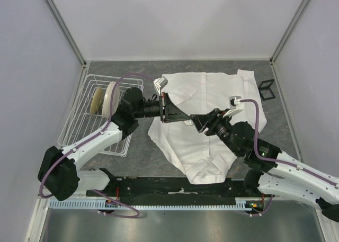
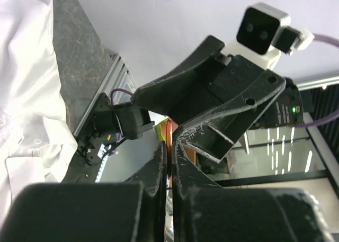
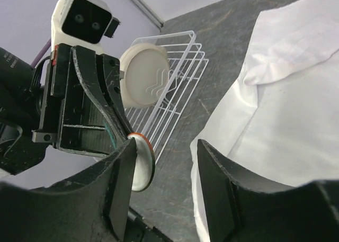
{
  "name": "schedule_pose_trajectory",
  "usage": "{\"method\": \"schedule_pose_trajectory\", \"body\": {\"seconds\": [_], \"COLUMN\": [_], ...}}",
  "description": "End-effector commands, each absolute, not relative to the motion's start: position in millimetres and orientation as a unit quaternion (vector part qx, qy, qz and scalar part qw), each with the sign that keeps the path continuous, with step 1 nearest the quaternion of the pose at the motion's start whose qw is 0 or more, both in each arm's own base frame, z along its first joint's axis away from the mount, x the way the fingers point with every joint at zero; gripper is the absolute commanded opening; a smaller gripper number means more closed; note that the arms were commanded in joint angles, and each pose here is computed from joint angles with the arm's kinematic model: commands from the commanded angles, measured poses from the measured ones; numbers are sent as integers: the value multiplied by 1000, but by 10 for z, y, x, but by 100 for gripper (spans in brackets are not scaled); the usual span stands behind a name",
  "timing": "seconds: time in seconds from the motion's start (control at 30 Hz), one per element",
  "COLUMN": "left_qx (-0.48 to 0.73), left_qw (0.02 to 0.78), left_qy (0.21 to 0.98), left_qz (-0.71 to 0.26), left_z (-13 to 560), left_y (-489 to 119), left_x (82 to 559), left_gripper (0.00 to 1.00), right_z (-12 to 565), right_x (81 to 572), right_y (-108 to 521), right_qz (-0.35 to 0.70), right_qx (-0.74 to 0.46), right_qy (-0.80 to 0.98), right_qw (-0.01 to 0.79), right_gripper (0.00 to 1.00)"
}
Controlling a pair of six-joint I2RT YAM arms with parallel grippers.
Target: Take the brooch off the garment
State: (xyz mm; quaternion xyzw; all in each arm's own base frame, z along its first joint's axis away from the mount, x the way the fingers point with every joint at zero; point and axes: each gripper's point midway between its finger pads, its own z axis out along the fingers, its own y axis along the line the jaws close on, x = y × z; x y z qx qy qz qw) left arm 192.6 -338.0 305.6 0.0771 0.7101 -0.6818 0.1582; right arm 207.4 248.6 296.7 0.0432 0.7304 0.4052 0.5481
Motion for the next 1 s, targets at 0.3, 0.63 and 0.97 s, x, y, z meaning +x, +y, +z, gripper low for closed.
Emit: {"method": "schedule_pose_trajectory", "body": {"seconds": [0.3,0.63,0.97], "left_qx": [204,210,201], "left_qw": [202,201,199], "left_qy": [631,621,614], "left_qz": [-721,-728,-737], "left_z": [3394,3448,3491], "left_y": [-3416,-3392,-3393], "left_x": [1538,1492,1497], "left_gripper": [2,2,2], "right_z": [2787,2934,2979], "right_x": [1430,1429,1364], "right_y": [2769,2564,2573], "right_qz": [537,559,584], "right_qx": [-34,14,10], "right_qy": [739,713,696], "right_qw": [405,423,418], "right_gripper": [53,59,46]}}
